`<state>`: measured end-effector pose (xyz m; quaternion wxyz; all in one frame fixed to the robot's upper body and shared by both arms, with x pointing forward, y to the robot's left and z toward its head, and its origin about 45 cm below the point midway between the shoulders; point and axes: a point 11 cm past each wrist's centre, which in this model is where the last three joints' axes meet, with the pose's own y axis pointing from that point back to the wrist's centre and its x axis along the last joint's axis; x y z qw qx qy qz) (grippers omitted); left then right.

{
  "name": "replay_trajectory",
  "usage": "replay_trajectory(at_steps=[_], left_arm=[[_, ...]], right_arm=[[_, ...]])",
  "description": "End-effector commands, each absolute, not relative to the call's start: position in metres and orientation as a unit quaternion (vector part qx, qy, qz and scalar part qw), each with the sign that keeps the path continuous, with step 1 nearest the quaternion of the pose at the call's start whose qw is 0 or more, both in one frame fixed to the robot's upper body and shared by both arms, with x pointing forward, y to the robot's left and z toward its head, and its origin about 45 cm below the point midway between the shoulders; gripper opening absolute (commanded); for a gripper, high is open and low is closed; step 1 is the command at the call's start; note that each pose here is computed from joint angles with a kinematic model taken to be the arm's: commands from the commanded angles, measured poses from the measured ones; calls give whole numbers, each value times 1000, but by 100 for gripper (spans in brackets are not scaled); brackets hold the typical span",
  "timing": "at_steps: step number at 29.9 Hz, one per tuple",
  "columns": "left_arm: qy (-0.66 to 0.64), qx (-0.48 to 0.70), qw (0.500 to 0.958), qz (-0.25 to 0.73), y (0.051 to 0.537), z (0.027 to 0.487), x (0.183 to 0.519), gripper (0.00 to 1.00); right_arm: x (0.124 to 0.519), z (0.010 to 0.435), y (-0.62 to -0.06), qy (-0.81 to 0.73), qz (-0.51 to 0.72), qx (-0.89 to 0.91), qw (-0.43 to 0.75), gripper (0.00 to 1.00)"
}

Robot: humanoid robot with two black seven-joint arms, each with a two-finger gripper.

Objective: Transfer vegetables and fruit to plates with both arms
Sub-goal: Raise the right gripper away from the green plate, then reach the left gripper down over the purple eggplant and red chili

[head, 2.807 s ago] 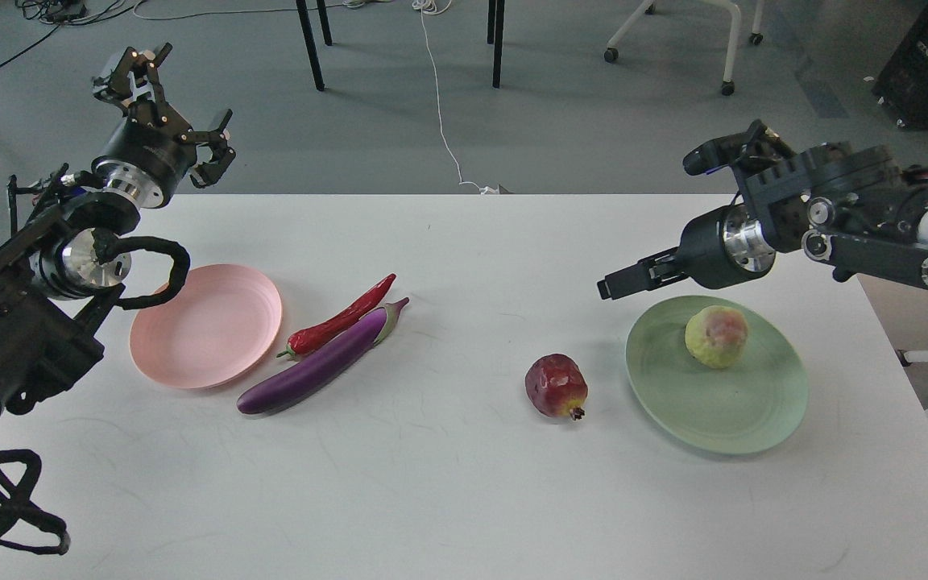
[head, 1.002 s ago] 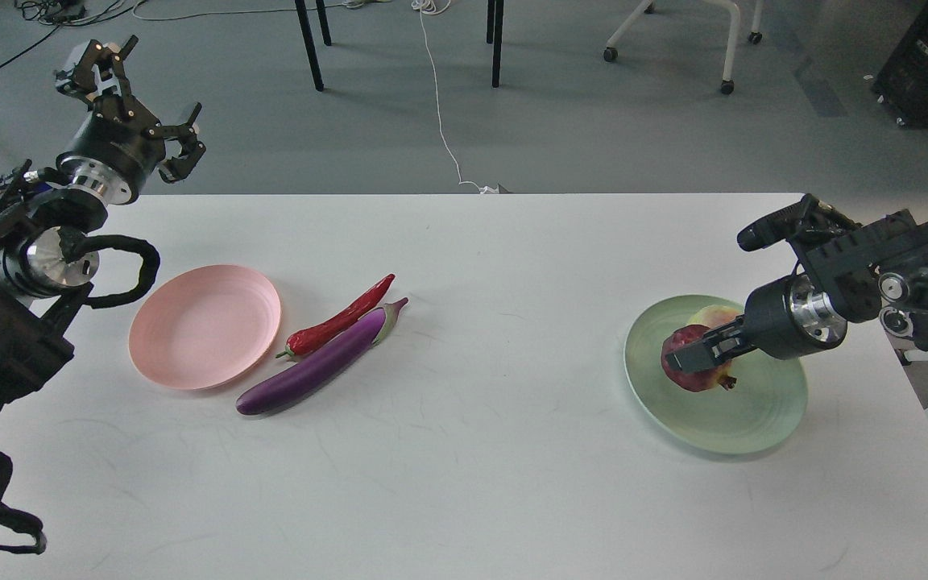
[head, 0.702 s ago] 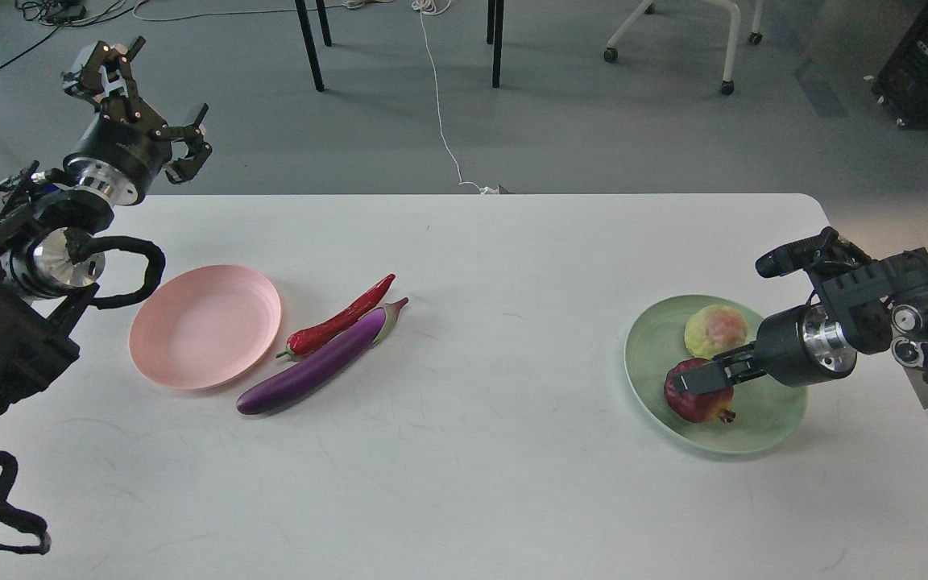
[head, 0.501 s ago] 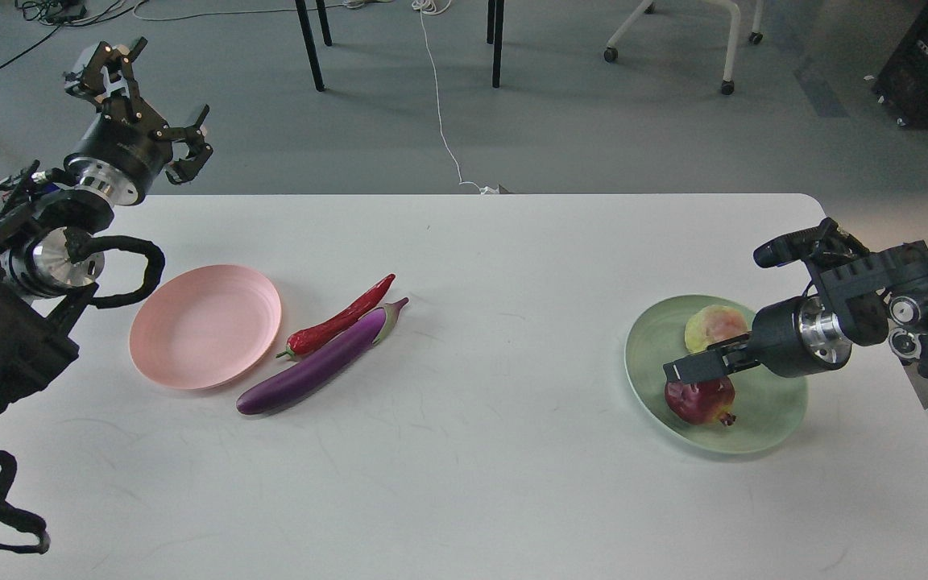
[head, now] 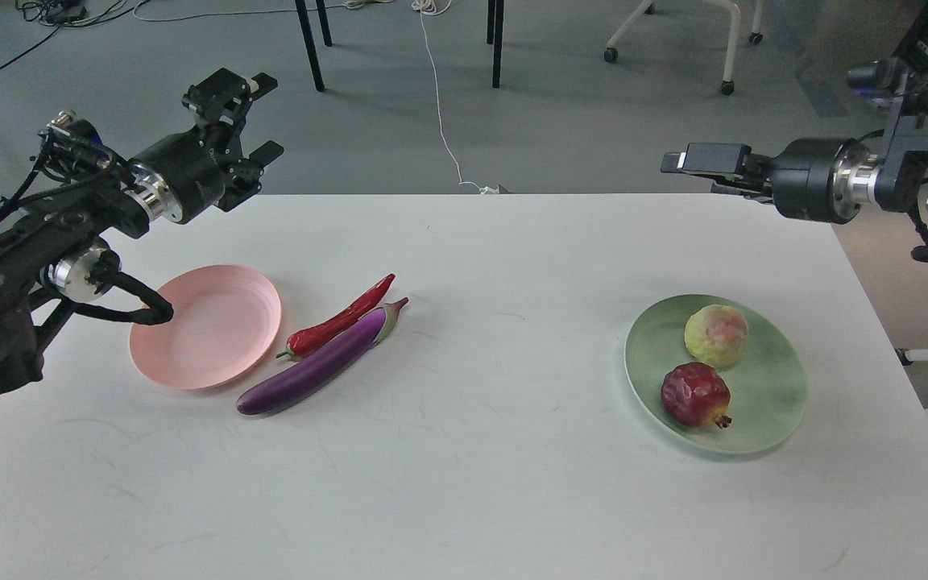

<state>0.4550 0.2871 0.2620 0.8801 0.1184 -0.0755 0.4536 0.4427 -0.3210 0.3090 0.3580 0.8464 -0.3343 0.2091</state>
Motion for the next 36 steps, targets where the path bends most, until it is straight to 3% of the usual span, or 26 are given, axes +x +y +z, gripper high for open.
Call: replay_trajectory(at_steps=[1, 5, 11, 16, 20, 24, 36], left_arm=[[-155, 175, 893, 384, 258, 265, 443, 98], [-234, 258, 886, 307, 233, 247, 429, 98], [-351, 350, 848, 186, 207, 213, 399, 98], [-438, 402, 799, 97, 197, 185, 378, 94], [-520, 439, 733, 13, 194, 159, 365, 93], [-548, 479, 685, -29, 214, 143, 366, 84], [-522, 513, 680, -33, 253, 128, 355, 53]], right_arm=[[453, 316, -331, -411, 147, 859, 268, 99], [464, 313, -351, -483, 86, 851, 188, 99], [477, 273, -369, -579, -46, 813, 55, 99], [469, 248, -378, -615, -142, 773, -63, 99], [457, 227, -380, -622, -195, 747, -129, 99], [452, 220, -382, -619, -207, 743, -148, 99], [452, 224, -386, -620, -203, 743, -150, 99]])
